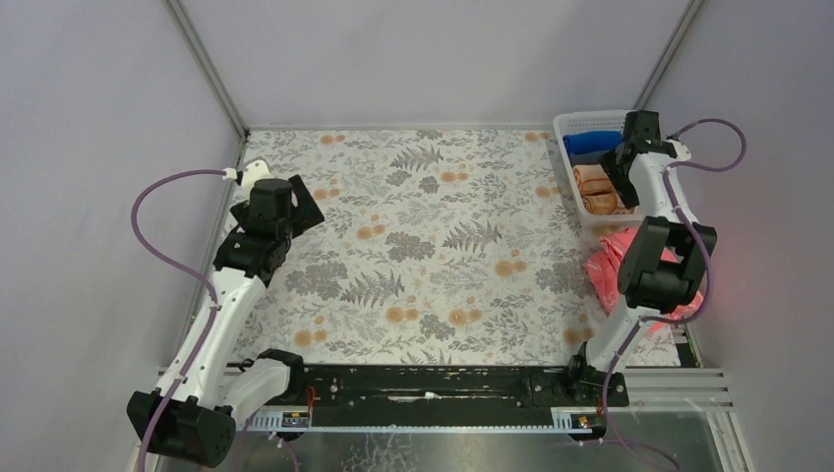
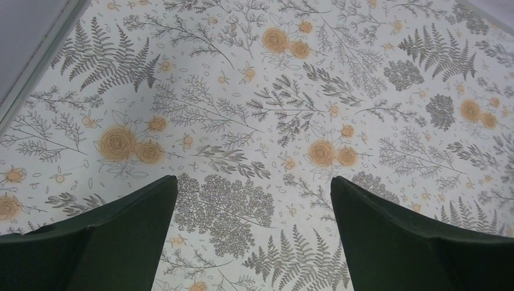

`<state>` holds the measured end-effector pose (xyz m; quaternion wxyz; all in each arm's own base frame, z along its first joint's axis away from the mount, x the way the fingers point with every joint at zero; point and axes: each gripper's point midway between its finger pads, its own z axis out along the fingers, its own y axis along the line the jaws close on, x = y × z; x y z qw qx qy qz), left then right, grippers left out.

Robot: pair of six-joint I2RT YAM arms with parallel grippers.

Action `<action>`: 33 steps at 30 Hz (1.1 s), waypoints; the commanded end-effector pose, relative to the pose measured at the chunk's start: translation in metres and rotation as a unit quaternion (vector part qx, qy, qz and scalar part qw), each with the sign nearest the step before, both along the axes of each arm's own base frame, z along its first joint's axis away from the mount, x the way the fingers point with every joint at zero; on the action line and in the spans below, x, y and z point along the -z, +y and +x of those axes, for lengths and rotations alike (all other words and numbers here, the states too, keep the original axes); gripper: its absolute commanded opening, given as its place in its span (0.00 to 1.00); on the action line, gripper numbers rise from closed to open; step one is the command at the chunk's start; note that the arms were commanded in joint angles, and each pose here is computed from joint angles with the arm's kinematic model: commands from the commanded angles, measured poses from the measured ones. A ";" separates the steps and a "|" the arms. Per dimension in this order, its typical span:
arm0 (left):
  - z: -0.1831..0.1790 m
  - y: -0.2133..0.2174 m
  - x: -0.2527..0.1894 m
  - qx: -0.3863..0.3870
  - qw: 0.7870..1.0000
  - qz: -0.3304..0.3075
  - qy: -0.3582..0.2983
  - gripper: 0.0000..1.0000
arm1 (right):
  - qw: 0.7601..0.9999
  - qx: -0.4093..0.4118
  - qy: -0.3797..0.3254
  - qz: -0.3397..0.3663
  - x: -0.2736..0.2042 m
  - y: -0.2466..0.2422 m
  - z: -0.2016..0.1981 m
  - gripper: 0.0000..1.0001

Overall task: Roll the towels
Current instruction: Place the towel in the bin, then reset both arms

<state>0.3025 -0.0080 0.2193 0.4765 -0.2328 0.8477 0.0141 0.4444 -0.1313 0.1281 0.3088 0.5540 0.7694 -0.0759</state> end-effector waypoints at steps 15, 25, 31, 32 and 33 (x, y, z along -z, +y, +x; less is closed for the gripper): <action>-0.045 -0.010 -0.104 0.052 0.978 -0.061 -0.193 1.00 | 0.888 -0.305 -0.305 -0.160 -0.169 0.111 -0.133 0.99; -0.086 0.012 -0.085 0.007 0.971 -0.059 -0.231 1.00 | 0.794 -0.381 -0.394 -0.262 -0.177 0.148 -0.186 0.99; -0.090 0.012 -0.074 0.011 0.969 -0.059 -0.242 1.00 | 0.793 -0.395 -0.388 -0.254 -0.158 0.155 -0.184 0.99; -0.090 0.013 -0.073 0.011 0.969 -0.056 -0.241 1.00 | 0.793 -0.396 -0.386 -0.255 -0.158 0.155 -0.184 0.99; -0.089 0.013 -0.073 0.011 0.969 -0.055 -0.243 1.00 | 0.794 -0.396 -0.385 -0.255 -0.158 0.155 -0.183 0.99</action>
